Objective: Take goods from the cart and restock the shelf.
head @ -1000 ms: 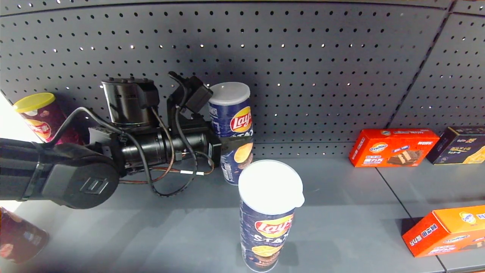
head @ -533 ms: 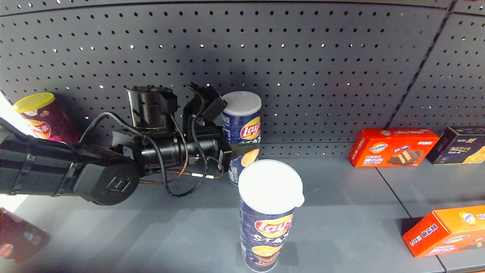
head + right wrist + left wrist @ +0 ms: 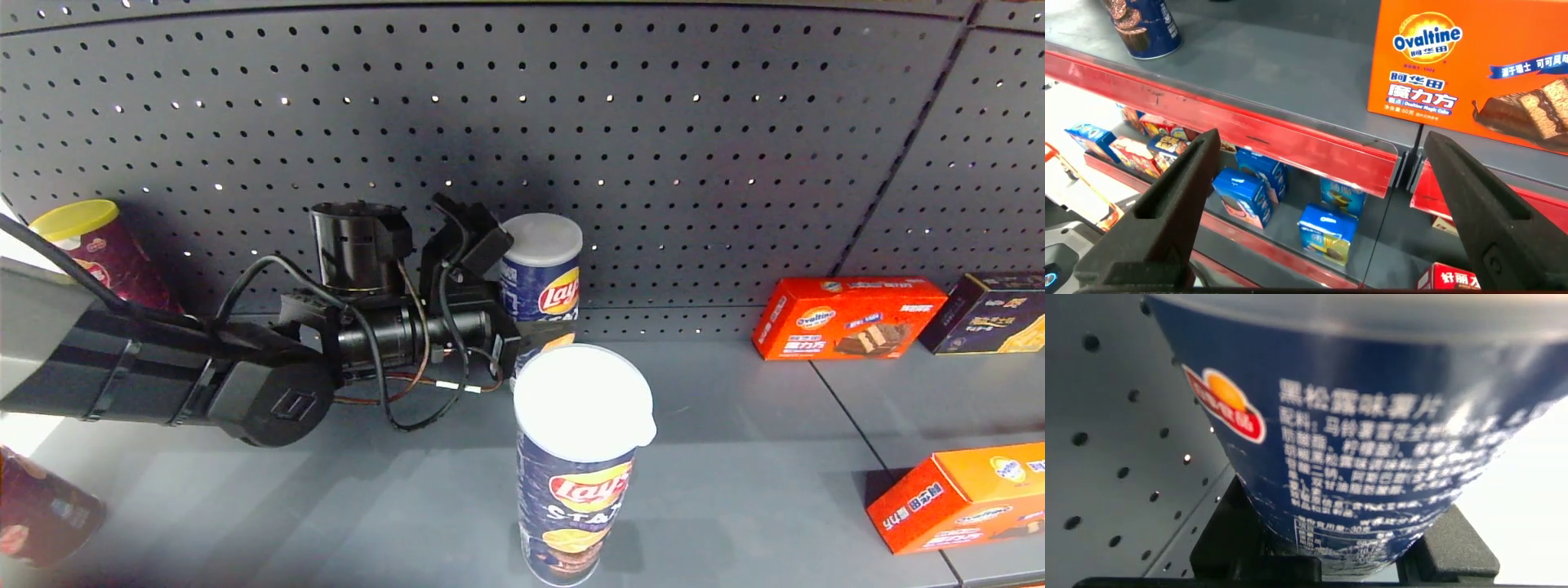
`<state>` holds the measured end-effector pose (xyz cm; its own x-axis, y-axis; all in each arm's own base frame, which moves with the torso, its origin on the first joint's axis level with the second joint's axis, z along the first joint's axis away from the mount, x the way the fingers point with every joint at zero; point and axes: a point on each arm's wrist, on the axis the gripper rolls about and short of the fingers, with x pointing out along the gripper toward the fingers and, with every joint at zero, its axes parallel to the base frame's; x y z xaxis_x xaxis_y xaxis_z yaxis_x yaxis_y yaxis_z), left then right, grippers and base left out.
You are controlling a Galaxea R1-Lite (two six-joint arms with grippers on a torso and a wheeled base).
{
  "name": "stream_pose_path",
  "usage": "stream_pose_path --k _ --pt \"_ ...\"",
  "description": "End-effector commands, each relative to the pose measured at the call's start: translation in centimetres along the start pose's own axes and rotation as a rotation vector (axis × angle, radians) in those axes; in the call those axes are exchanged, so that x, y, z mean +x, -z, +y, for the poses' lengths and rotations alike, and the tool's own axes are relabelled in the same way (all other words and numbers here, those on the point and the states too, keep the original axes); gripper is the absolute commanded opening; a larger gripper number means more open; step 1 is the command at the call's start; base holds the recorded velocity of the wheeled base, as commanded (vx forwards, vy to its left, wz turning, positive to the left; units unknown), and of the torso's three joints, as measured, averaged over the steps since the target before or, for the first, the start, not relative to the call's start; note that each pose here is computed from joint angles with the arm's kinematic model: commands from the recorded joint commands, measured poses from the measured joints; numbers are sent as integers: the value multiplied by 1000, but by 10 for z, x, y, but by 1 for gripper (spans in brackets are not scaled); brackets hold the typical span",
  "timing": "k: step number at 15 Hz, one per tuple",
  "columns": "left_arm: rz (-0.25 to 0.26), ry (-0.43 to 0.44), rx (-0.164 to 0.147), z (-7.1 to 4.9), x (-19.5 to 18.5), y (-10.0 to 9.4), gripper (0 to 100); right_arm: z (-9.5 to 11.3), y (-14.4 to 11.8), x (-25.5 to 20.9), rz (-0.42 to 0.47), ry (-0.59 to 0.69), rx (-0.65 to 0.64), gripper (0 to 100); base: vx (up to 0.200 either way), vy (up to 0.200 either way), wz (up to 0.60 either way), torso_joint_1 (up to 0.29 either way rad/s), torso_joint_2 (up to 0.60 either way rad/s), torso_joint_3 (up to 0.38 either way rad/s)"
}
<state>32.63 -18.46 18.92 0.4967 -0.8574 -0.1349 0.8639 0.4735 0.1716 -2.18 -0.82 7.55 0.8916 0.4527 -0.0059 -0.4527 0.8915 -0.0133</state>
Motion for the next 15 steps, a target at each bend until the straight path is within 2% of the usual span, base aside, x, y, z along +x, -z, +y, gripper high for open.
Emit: stream_pose_path --k 1,5,8,9,11,15 --pt "9 2 1 0 1 3 100 0 0 0 2 -1 0 100 0 0 0 0 0 0" --pt "10 -27 8 -4 -5 7 100 0 0 0 2 -1 0 100 0 0 0 0 0 0" --pt "-3 -56 17 -14 -25 8 100 0 0 0 2 -1 0 100 0 0 0 0 0 0" --pt "-9 -89 23 -19 -37 7 100 0 0 0 2 -1 0 100 0 0 0 0 0 0" --pt "2 -145 18 -20 -49 11 100 0 0 0 2 -1 0 100 0 0 0 0 0 0" --pt "35 -252 11 -20 -51 12 100 0 0 0 2 -1 0 100 0 0 0 0 0 0"
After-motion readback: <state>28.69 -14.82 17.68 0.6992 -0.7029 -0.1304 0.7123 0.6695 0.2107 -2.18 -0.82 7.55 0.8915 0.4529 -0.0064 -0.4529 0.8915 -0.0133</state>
